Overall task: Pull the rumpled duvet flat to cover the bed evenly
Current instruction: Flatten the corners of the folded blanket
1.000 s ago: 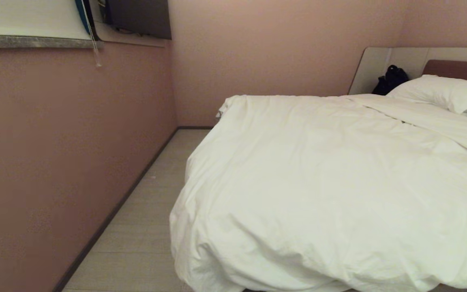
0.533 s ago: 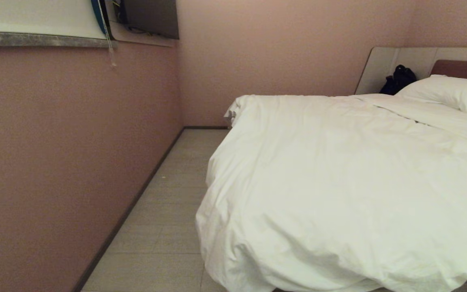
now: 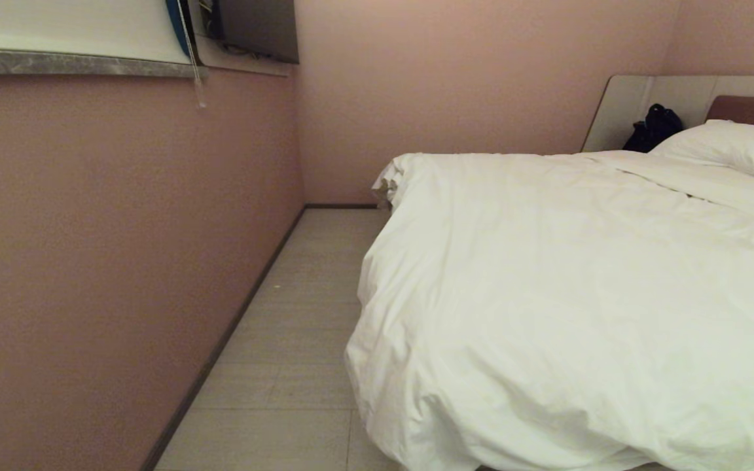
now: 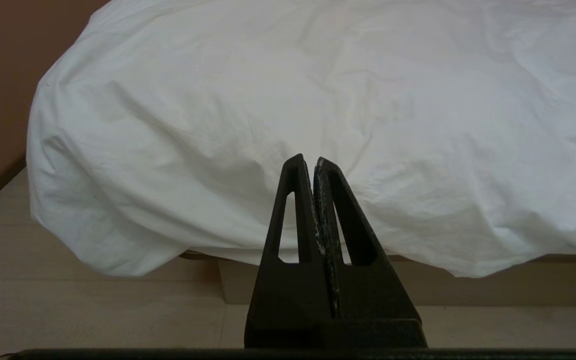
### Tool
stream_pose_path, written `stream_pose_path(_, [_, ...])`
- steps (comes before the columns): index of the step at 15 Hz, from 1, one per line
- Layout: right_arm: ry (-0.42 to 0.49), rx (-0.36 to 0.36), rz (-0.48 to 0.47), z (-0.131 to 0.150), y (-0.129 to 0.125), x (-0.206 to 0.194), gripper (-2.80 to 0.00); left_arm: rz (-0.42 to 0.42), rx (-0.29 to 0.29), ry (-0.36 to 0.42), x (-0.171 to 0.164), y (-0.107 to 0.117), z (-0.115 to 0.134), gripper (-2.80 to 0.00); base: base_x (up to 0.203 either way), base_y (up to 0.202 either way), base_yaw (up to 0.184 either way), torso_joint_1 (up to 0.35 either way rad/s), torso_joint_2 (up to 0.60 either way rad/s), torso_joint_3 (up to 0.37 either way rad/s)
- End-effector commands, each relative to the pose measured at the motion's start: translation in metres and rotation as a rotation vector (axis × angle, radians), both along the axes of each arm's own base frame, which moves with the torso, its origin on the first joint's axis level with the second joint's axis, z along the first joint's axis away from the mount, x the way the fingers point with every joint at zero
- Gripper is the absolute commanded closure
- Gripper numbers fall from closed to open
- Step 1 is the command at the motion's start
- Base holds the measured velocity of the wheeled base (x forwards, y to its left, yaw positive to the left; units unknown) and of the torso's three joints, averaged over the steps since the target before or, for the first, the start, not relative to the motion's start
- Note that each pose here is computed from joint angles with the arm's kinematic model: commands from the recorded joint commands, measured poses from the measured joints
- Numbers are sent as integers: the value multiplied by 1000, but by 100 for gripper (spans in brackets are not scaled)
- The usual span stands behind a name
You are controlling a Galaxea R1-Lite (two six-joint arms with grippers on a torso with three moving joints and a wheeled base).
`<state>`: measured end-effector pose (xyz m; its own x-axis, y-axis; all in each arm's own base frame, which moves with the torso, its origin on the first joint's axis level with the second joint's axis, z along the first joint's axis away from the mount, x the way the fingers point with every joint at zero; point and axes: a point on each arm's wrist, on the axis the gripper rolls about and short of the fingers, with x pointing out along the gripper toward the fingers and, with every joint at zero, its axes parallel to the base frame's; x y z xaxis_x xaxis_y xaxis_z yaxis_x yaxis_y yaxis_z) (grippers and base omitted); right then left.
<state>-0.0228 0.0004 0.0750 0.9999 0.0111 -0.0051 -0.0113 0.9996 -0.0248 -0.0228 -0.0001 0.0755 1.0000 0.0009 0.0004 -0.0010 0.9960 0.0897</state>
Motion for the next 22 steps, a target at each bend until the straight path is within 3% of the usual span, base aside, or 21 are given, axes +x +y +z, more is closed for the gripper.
stream_pose_path(1, [-1, 0, 0, 0, 0, 0, 0, 1, -1, 2, 0, 0, 0, 0, 0, 0, 0, 0, 0, 0])
stream_pose_path(10, [-1, 0, 1, 0, 0, 0, 0, -2, -12, 3, 0, 0, 0, 0, 0, 0, 0, 0, 0, 0])
stream_pose_path(19, [-1, -1, 0, 0, 0, 0, 0, -4, -12, -1, 0, 0, 0, 0, -179, 0, 2, 2, 1, 4])
stream_pose_path(22, [-1, -1, 0, 0, 0, 0, 0, -4, -12, -1, 0, 0, 0, 0, -19, 0, 1, -2, 0, 1])
